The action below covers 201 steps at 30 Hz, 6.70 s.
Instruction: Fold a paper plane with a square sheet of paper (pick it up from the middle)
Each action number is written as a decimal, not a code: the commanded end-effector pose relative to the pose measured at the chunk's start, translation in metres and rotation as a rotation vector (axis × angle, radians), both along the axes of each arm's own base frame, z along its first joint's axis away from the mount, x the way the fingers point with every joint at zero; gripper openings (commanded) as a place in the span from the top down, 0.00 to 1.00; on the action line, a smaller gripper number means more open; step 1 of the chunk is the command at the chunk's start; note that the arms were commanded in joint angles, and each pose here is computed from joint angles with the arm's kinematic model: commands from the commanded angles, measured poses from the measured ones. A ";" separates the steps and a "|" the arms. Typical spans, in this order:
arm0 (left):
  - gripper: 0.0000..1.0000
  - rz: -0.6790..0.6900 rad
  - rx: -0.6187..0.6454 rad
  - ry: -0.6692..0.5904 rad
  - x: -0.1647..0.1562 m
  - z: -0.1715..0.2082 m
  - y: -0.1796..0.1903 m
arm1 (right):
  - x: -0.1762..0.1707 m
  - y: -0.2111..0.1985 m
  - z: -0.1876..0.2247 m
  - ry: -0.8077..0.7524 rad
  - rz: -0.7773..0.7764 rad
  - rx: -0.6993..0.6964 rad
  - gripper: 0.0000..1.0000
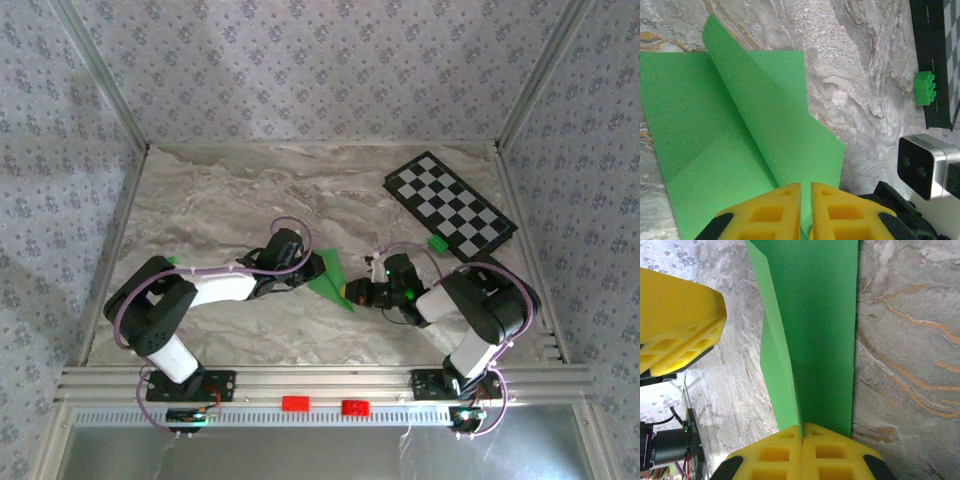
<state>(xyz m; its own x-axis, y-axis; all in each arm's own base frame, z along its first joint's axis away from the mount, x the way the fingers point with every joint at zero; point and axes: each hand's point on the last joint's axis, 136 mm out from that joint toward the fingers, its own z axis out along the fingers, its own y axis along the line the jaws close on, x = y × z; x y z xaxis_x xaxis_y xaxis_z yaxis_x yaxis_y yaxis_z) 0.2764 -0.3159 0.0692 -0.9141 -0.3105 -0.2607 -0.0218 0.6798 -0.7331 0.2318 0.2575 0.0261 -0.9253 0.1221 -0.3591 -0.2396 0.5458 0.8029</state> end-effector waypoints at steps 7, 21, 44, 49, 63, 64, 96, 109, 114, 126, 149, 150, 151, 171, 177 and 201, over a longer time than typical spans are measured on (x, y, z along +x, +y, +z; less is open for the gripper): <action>0.90 -0.079 -0.094 -0.028 -0.004 0.009 -0.024 | -0.019 -0.017 -0.038 0.135 -0.021 -0.113 1.00; 0.92 -0.043 -0.215 0.032 -0.008 0.000 -0.030 | -0.020 -0.020 -0.040 0.148 -0.035 -0.110 1.00; 0.95 -0.008 -0.258 0.059 -0.002 -0.016 -0.033 | -0.021 -0.019 -0.043 0.165 -0.031 -0.105 1.00; 0.95 0.008 -0.260 0.050 0.002 -0.015 -0.033 | -0.021 -0.019 -0.042 0.169 -0.028 -0.103 1.00; 0.95 0.000 -0.228 0.051 0.006 -0.018 -0.036 | -0.022 -0.021 -0.044 0.201 -0.035 -0.115 1.00; 0.95 0.001 -0.223 0.054 0.006 -0.019 -0.035 | -0.022 -0.021 -0.044 0.202 -0.035 -0.116 1.00; 0.95 0.013 -0.184 0.069 0.008 -0.036 -0.033 | -0.025 -0.026 -0.052 0.266 -0.052 -0.136 1.00; 0.95 -0.008 -0.177 0.069 0.009 -0.036 -0.038 | -0.027 -0.029 -0.054 0.282 -0.068 -0.127 1.00; 0.95 -0.013 -0.154 0.086 0.008 -0.042 -0.037 | -0.026 -0.029 -0.054 0.284 -0.069 -0.120 1.00; 0.95 -0.040 -0.072 0.159 -0.001 -0.065 -0.032 | -0.027 -0.029 -0.054 0.292 -0.077 -0.115 1.00; 0.96 -0.038 -0.035 0.194 -0.012 -0.084 -0.023 | -0.011 -0.057 0.025 0.206 -0.198 -0.165 0.60; 0.97 -0.036 -0.036 0.193 -0.011 -0.083 -0.023 | -0.010 -0.056 0.027 0.211 -0.201 -0.150 0.60; 0.96 -0.036 -0.037 0.192 -0.011 -0.083 -0.023 | -0.009 -0.054 0.031 0.212 -0.192 -0.129 0.59; 0.97 -0.037 -0.041 0.190 -0.011 -0.083 -0.025 | -0.010 -0.003 0.024 0.327 -0.009 -0.024 0.77; 0.97 -0.038 -0.040 0.191 -0.012 -0.083 -0.024 | -0.019 -0.004 0.013 0.348 0.000 -0.051 0.86; 0.97 -0.032 -0.040 0.196 -0.013 -0.087 -0.022 | -0.041 -0.015 -0.007 0.403 0.046 -0.150 0.87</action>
